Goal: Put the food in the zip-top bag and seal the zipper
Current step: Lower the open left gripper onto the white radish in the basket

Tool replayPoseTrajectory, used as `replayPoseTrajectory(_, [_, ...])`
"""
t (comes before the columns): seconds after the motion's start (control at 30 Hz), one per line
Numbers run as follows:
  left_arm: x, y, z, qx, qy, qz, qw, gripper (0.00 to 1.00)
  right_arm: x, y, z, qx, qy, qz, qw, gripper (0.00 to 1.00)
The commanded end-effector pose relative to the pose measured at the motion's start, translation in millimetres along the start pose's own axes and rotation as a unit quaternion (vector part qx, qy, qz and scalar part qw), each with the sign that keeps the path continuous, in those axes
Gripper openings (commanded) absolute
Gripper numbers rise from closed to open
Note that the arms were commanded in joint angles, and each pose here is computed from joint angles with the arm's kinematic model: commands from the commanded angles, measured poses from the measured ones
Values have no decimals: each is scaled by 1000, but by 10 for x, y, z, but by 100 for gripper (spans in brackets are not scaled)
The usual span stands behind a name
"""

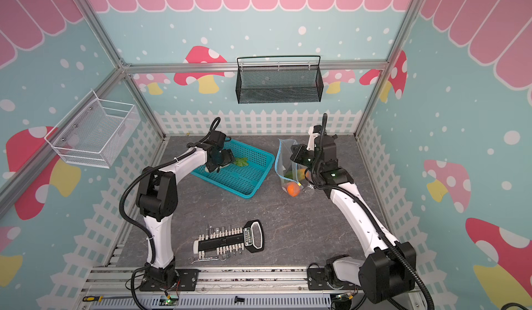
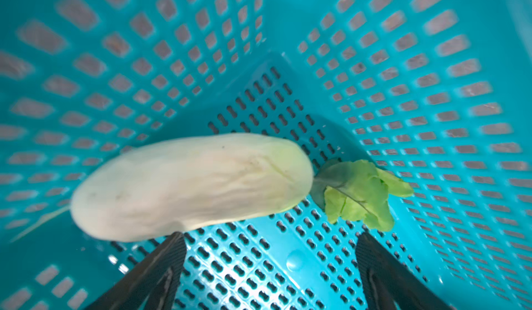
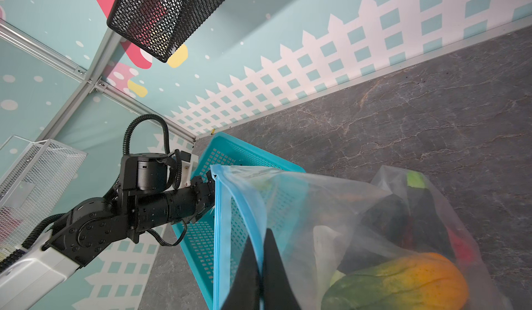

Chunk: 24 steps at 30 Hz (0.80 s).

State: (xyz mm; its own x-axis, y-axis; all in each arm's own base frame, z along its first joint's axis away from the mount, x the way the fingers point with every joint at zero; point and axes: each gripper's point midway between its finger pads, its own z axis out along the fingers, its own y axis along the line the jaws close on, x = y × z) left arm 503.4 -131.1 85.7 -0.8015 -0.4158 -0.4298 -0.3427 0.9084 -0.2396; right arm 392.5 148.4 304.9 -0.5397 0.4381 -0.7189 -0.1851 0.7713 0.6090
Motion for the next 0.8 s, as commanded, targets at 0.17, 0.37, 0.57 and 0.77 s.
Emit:
replayPoseTrajectory(0.17, [-335,-265,-425,46,-70,251,964,85,-19,21,-18,-10,-6,4,1000,2])
replayPoseTrajectory(0.37, [-254,-149,-234,14,-10,355,935,84,-28,43,-38,-14,-7,0,1000,2])
replayPoseTrajectory(0.57, [-185,57,-77,32,44,369,928,84,-39,48,-92,-12,-13,-5,1000,3])
replayPoseTrajectory(0.77, [-118,102,4,35,63,371,926,84,-46,58,-117,-13,-14,-7,1000,3])
